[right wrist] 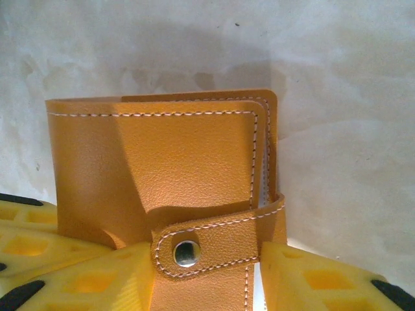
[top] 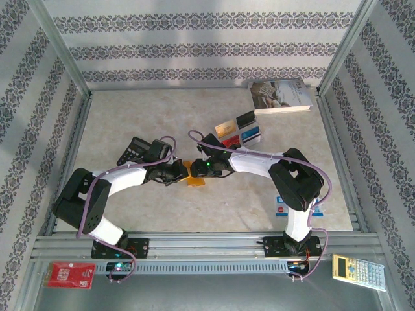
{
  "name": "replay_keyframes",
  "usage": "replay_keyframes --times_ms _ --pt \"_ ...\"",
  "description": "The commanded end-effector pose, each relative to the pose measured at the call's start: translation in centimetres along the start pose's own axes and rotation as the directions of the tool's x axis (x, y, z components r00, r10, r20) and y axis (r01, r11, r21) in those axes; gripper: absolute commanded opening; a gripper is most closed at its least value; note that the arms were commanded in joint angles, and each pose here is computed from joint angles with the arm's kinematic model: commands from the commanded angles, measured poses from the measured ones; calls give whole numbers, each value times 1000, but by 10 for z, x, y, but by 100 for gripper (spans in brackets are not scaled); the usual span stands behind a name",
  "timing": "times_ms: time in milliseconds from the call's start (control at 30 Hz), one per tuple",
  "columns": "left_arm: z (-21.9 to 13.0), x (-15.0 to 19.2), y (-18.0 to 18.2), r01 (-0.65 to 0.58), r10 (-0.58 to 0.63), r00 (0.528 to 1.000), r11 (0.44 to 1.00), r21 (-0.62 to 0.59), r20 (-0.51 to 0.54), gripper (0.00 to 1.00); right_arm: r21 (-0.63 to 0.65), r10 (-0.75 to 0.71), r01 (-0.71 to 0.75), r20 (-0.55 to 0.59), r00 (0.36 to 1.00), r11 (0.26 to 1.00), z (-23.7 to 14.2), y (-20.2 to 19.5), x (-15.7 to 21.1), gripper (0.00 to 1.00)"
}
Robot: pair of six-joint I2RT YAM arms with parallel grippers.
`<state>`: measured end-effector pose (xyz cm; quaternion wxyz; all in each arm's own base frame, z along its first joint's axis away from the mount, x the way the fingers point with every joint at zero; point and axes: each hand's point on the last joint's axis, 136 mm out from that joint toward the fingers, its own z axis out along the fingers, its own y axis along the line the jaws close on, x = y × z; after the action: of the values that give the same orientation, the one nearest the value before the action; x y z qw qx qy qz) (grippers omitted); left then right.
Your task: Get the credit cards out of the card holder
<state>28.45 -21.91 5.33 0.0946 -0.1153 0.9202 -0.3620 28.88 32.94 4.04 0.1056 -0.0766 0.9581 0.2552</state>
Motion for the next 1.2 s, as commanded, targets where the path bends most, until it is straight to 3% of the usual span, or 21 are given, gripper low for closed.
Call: replay_keyframes --times_ms 0,400,667,900,1067,1167 --pt "-6 -2 -7 -20 20 1000 1000 2 5 0 140 26 -29 24 999 990 1 -26 -2 43" --pt "-6 0 5 -12 12 1000 998 -55 2 0 391 24 -87 163 986 916 -35 -73 -12 24" --pt "-4 -1 3 -13 12 1000 999 -49 -7 0 168 8 -24 96 995 985 -14 -28 -15 27" --pt "-3 0 7 -8 8 1000 998 -60 -5 0 163 44 -56 75 996 985 -2 -32 -15 27" --pt "-3 -2 8 -2 2 1000 998 -69 2 0 140 45 -55 70 997 989 1 -31 -16 22" --pt "-6 -6 12 6 -4 1000 995 -98 23 18 134 24 -36 91 996 990 -5 -28 -22 10"
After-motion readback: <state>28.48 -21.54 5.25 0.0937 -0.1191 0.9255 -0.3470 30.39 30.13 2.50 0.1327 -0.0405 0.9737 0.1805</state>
